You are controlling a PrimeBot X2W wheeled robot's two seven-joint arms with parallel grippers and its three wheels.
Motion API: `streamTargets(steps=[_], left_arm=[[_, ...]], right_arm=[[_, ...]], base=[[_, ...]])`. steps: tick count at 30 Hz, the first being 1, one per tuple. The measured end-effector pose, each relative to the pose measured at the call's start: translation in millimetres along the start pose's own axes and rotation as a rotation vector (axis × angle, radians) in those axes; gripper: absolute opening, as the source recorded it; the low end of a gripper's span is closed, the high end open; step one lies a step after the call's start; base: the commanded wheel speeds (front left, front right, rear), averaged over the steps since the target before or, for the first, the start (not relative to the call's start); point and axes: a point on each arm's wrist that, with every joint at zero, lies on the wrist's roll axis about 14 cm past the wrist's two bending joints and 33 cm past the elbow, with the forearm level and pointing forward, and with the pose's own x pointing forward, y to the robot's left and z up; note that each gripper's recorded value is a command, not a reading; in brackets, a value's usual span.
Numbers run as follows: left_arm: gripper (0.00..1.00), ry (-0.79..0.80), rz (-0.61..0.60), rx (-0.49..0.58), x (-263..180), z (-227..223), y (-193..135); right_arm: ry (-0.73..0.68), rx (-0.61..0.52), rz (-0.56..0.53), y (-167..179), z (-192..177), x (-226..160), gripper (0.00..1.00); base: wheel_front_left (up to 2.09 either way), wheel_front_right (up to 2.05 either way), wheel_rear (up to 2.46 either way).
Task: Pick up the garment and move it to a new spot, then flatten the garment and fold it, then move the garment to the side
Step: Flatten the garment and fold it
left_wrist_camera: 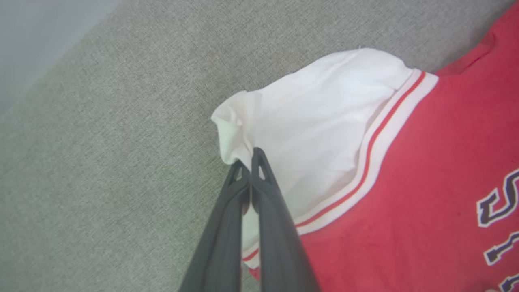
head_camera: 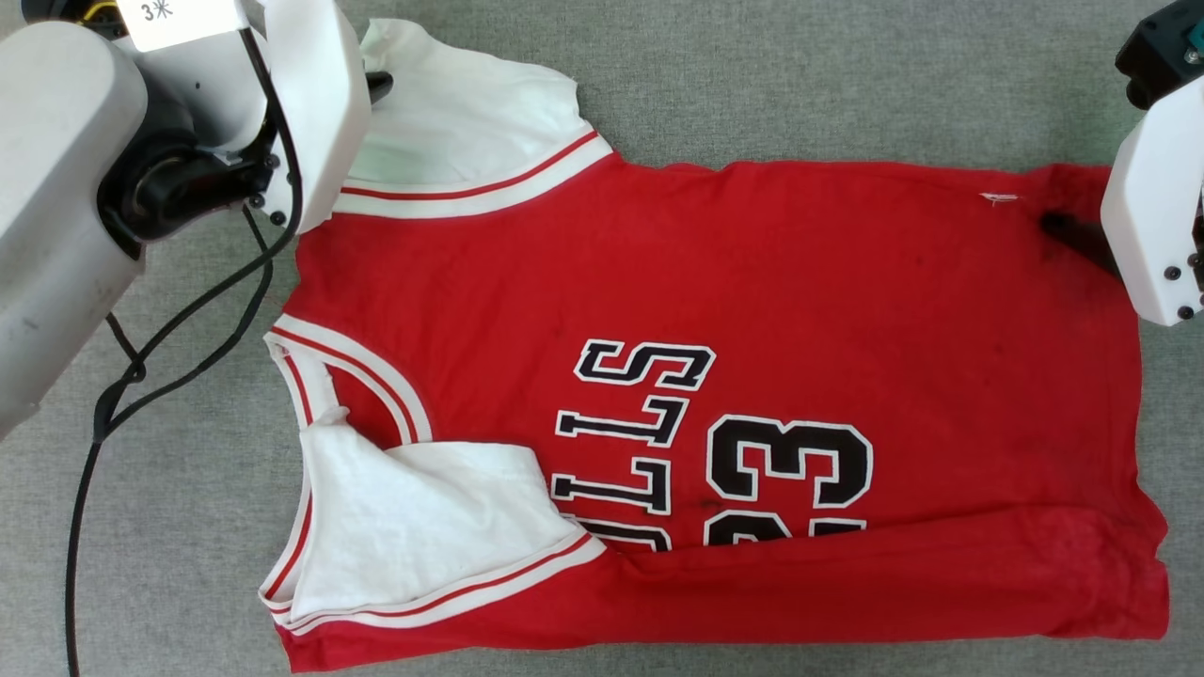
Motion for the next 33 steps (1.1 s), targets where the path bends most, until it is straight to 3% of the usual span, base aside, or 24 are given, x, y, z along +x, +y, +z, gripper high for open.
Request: streamTargets(steps=[1,2,3,17,25,33], left_arm=[[0.0,-0.001,-0.002,0.0,0,0,-1],[0.0,-0.003,-0.003,0.0,0,0,-1],[0.0,-0.007,-0.002,-0.001,-1,0,-1],[0.0,-0.132,-0.006,-0.012,-61,-8,-30],[0.0,-0.149,-0.016,-0.028,-103,-45,-62],[0.0,-0.116,-0.038,-0.107,-123,-102,-99]], right_arm=[[-0.002,0.006,0.003,0,-1,0,0.43],[-0.006,0.008,0.006,0,-1,0,0.18],[-0.015,0.008,0.006,0,0,0,0.0],[-0.284,0.001,-0.003,14,7,-63,0.0],[-0.381,-0.02,-0.008,31,-20,-101,0.0],[-0.402,-0.007,0.025,55,-65,-109,0.0]], base=[[0.0,0.0,0.0],[0.0,0.0,0.0],[0.0,0.0,0.0],[0.0,0.0,0.0],[0.0,0.0,0.0],[0.0,0.0,0.0]])
